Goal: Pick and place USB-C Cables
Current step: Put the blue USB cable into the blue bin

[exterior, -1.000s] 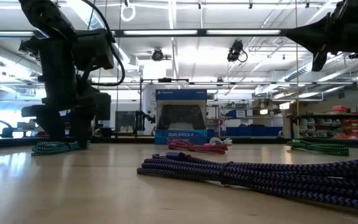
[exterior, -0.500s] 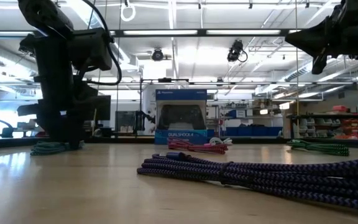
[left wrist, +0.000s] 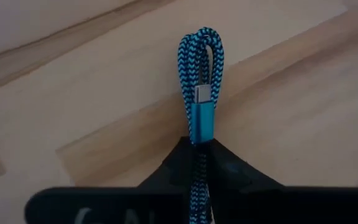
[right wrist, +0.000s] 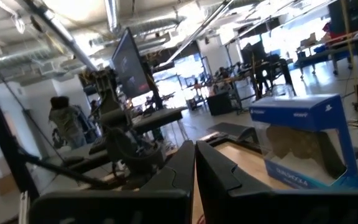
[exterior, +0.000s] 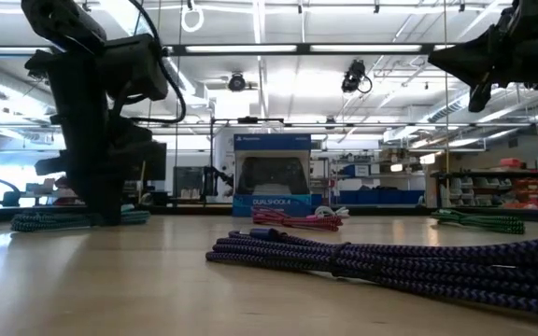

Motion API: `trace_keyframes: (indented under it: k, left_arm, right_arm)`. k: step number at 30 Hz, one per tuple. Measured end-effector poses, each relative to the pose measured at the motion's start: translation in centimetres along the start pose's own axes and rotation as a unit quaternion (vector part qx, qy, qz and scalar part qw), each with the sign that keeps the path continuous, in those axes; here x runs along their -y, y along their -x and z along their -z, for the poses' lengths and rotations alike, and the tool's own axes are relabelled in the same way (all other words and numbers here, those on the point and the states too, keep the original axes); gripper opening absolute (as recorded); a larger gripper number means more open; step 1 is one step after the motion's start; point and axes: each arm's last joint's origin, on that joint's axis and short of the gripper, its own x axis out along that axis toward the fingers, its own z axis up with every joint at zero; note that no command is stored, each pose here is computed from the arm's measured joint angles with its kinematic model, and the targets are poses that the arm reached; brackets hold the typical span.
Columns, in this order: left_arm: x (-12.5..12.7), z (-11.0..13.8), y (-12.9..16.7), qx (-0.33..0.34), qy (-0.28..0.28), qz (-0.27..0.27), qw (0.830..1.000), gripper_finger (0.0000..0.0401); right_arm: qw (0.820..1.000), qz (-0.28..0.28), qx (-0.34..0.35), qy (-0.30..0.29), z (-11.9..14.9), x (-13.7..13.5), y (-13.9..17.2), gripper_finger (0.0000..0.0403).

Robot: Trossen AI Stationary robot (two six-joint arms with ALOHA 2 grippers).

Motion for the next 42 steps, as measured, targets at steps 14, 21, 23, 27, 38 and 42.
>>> trace_keyframes:
  k: [14, 21, 23, 27, 38, 42]
  left_arm:
    - [7.9, -5.3, 7.2, 0.150, -0.136, 0.165, 0.965, 0.0022]
    - [11.5, -5.8, 11.0, 0.292, -0.192, 0.281, 0.894, 0.0024]
    - [12.0, -5.8, 11.6, 0.318, -0.204, 0.300, 0.876, 0.0024]
    - [12.4, -5.4, 12.1, 0.355, -0.224, 0.320, 0.849, 0.0025]
    - [12.1, -2.9, 10.9, 0.396, -0.283, 0.378, 0.787, 0.0032]
    - [11.6, -2.4, 10.5, 0.416, -0.270, 0.408, 0.766, 0.0027]
  right_arm:
    - [0.996, -0.039, -0.077, 0.031, 1.4, -0.2, -0.5, 0.0023]
    - [0.993, -0.087, -0.080, 0.023, 1.4, -0.9, -0.8, 0.0023]
    - [0.992, -0.092, -0.086, 0.028, 1.6, -1.1, -1.0, 0.0023]
    - [0.984, -0.109, -0.131, 0.045, 2.7, -1.6, -1.2, 0.0029]
    - [0.991, -0.092, -0.077, 0.061, 2.6, -2.4, -2.9, 0.0146]
    - [0.991, -0.061, -0.107, 0.058, 3.7, -2.3, -3.6, 0.0193]
